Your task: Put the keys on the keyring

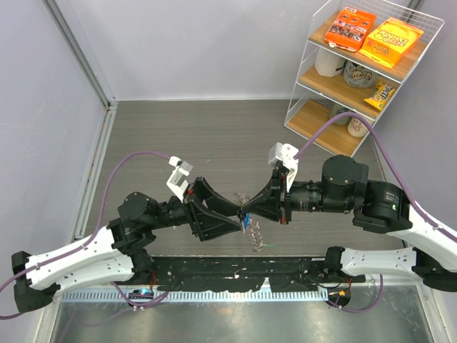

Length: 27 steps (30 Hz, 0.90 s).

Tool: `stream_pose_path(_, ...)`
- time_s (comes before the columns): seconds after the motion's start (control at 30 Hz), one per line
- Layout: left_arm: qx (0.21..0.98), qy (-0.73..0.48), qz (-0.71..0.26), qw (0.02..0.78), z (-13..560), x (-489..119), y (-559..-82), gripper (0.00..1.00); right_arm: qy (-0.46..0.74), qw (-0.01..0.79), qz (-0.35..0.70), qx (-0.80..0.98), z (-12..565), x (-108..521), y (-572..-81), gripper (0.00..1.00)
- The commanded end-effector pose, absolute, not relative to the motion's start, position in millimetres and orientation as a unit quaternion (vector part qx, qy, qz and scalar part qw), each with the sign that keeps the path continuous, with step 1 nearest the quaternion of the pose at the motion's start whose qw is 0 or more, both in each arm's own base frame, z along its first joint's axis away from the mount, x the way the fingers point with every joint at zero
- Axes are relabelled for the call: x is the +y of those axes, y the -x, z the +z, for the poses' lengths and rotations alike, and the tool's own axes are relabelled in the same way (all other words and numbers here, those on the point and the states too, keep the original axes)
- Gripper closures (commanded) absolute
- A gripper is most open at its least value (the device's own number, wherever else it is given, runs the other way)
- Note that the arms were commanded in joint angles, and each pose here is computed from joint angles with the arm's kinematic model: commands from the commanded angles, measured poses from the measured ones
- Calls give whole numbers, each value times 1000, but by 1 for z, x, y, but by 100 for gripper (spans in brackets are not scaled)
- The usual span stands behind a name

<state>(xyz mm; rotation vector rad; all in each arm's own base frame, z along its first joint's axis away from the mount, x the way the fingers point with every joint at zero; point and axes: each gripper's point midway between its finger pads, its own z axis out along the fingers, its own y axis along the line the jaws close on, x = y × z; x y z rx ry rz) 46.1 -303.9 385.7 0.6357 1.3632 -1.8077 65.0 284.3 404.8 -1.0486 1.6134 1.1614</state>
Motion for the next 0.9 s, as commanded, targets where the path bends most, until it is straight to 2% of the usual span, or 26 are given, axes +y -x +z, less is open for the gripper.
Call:
stream_pose_path(0.0, 478, -241, -748, 392, 421, -294, -36, 37, 408, 484, 494, 596, 449, 288, -65, 94)
stream_pose_path(0.23, 466, -239, -774, 358, 422, -299, -29, 42, 404, 490, 491, 596, 452, 293, -68, 94)
stream_pose_path(0.37, 466, -239, -777, 348, 419, -301, -28, 54, 403, 492, 495, 592, 456, 293, -67, 94)
stream_pose_path(0.43, 466, -241, -778, 345, 418, -302, -27, 66, 403, 492, 497, 591, 457, 293, -66, 94)
stream_pose_path(0.7, 461, -246, -781, 341, 420, -303, -26, 99, 413, 488, 494, 589, 454, 293, -61, 94)
stream_pose_path(0.87, 447, -251, -788, 341, 426, -301, -23, 100, 423, 480, 487, 594, 442, 291, -60, 94)
